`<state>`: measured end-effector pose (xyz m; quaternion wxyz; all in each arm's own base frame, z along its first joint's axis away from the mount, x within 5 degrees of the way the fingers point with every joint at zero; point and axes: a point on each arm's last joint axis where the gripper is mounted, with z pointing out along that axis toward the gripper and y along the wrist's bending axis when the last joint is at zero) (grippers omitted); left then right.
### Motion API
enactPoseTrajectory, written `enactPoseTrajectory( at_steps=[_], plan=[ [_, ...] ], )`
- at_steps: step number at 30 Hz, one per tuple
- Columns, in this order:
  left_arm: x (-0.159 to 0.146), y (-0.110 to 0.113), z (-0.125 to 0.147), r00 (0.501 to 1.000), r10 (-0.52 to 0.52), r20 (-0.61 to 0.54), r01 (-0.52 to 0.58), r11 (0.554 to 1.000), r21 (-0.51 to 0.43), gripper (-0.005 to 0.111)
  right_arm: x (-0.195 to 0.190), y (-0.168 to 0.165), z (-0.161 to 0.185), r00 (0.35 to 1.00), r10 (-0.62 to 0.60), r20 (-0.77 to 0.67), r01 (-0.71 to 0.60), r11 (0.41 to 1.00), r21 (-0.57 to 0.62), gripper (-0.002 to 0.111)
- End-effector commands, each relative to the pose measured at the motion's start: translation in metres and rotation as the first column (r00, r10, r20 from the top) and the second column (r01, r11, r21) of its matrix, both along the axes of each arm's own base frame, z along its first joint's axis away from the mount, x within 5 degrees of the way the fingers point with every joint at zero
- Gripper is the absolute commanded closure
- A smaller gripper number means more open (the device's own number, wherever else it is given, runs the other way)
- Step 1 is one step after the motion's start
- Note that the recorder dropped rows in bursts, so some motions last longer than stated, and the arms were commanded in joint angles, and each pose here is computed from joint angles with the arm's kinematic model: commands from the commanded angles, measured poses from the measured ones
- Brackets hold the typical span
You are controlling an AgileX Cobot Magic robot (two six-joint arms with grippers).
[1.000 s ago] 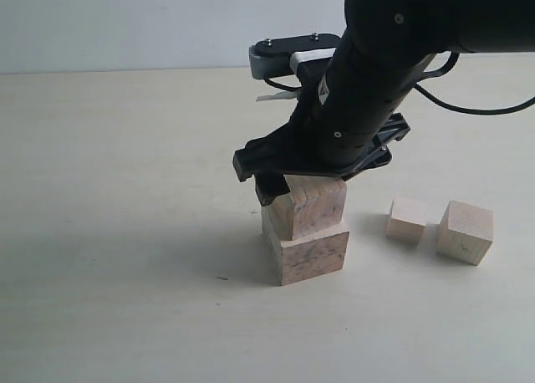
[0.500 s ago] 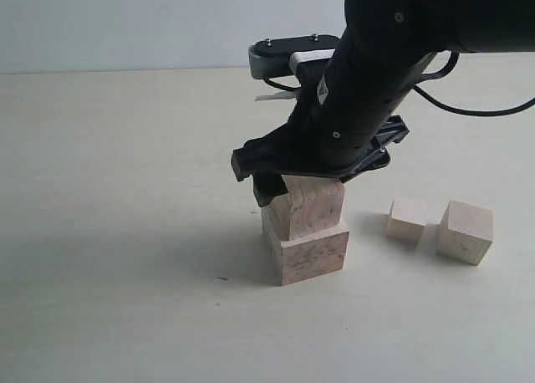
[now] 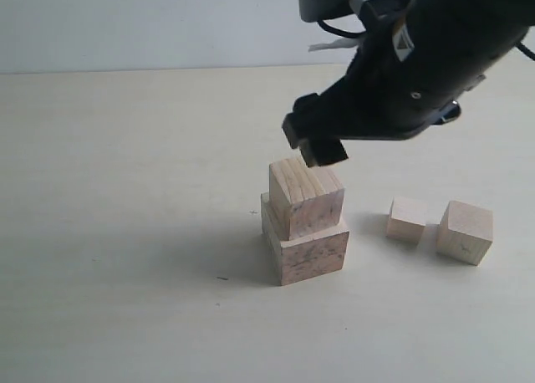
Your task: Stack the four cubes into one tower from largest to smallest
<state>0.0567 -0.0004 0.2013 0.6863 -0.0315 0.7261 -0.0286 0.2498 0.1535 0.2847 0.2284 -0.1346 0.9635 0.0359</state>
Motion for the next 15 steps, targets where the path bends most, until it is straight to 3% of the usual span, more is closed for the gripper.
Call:
enactPoseTrajectory(
  at_steps=[1, 15],
  plan=[
    [0.0, 0.0, -0.001, 1.0, -0.007, 0.004, 0.007, 1.0, -0.005, 0.107, -0.023, -0.016, -0.006, 1.0, -0.02, -0.019, 0.02, 1.0, -0.015, 0.025],
    [0.0, 0.0, -0.001, 1.0, -0.007, 0.004, 0.007, 1.0, -0.004, 0.107, -0.037, -0.021, -0.028, 1.0, -0.005, -0.018, 0.005, 0.999, 0.038, 0.025]
  ],
)
